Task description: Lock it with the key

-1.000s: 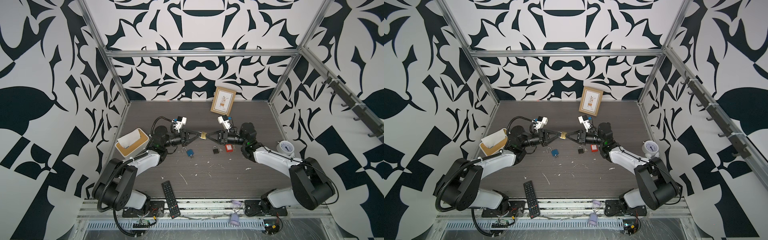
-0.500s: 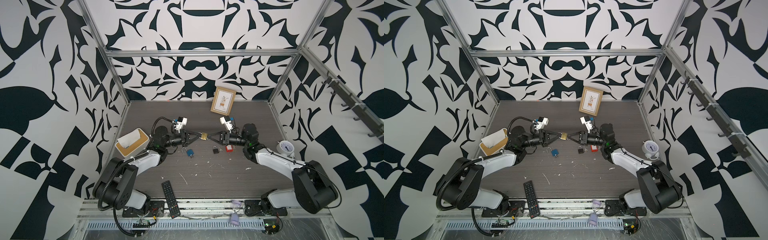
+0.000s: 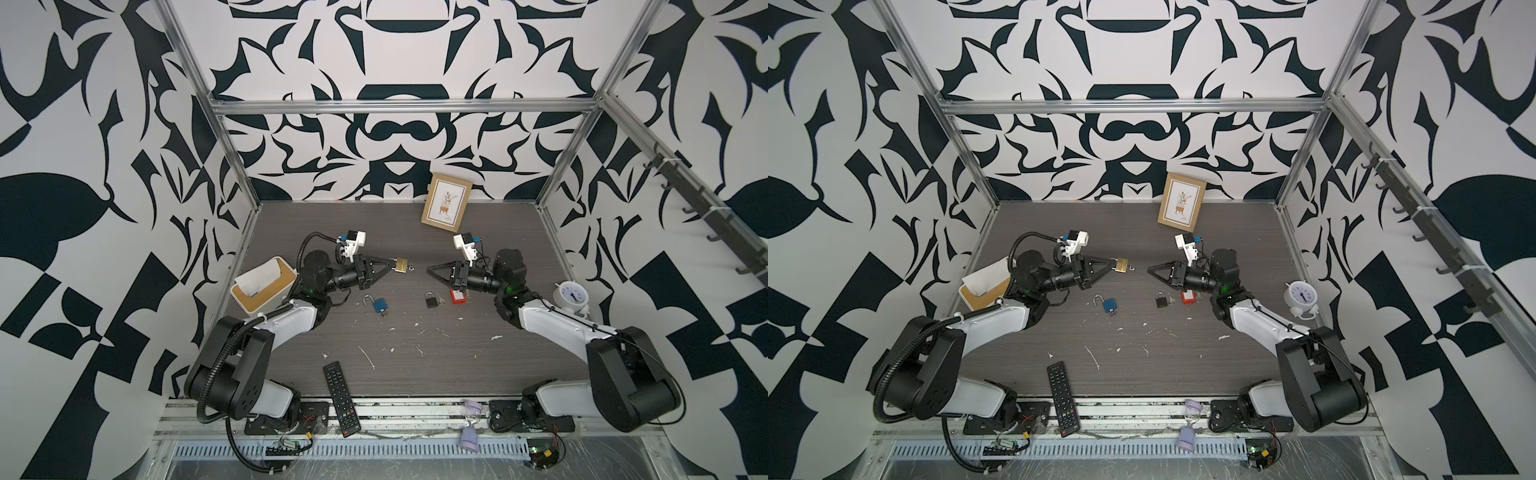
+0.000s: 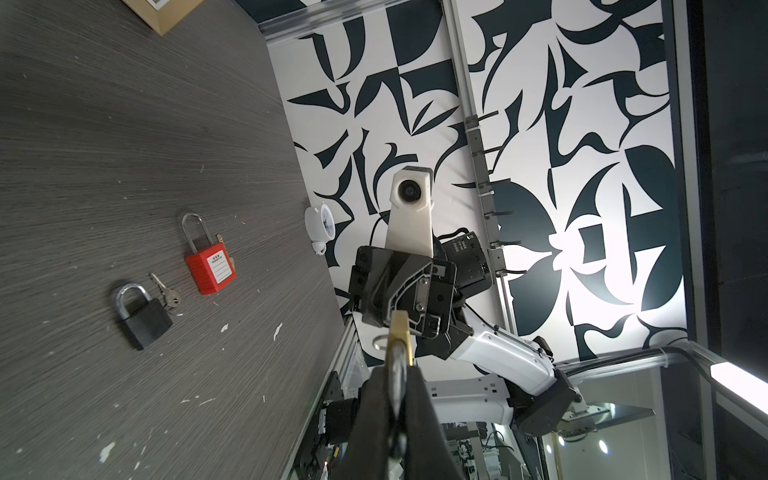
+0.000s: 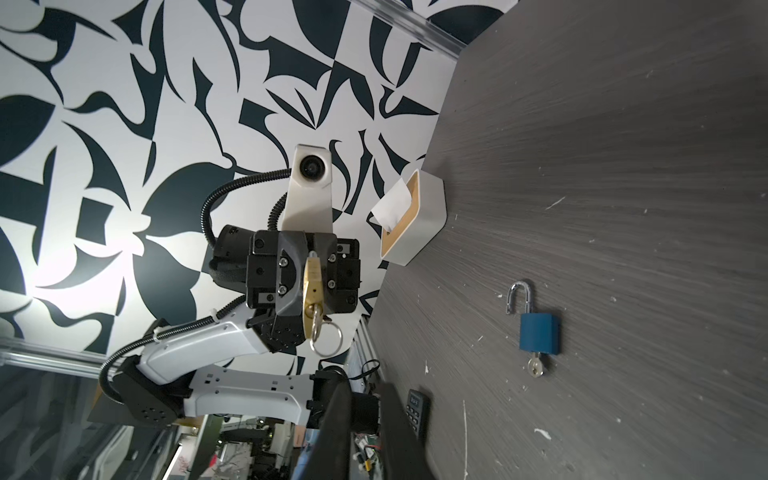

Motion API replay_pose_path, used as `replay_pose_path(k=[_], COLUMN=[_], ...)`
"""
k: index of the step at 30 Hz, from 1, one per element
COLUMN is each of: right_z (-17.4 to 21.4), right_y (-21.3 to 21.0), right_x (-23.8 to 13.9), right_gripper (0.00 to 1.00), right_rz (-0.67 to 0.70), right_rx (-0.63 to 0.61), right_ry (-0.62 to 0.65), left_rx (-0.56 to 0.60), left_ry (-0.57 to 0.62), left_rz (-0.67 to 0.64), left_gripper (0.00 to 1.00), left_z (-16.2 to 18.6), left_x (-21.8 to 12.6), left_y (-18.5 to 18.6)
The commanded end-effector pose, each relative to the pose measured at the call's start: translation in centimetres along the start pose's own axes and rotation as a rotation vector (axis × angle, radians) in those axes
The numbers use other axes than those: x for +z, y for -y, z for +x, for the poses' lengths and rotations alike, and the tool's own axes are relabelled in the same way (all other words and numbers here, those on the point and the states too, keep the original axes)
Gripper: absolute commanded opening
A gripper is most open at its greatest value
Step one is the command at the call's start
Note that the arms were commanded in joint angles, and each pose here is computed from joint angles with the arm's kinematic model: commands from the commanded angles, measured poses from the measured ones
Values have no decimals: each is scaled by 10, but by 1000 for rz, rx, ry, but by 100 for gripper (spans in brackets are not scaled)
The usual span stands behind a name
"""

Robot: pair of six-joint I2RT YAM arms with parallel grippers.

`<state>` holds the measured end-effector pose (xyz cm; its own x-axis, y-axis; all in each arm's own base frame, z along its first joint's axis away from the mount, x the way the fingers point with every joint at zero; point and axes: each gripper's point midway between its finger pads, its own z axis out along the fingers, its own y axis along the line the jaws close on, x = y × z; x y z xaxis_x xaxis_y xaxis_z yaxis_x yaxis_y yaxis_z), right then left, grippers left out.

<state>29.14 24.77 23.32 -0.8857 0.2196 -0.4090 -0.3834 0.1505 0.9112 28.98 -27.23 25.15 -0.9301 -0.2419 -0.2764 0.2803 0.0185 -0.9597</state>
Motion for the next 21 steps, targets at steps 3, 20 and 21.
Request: replay_pose_path(k=[3,20,21], right_z=[-10,-11,-11], right_y=[-37,-45,-45], right_x=[10,38,39], right_gripper=[31,27,27], right_rz=[-128,-173,-175], right_rx=[-106,-118,-117], right_ry=[2,-42,-45], left_rx=[57,50,50], left_ry=[-10,-20,-20], left_rz=[48,55,54], left_gripper=[0,0,0], left_z=[1,3,3], left_x=[0,3,3], left_y=[17,16,16])
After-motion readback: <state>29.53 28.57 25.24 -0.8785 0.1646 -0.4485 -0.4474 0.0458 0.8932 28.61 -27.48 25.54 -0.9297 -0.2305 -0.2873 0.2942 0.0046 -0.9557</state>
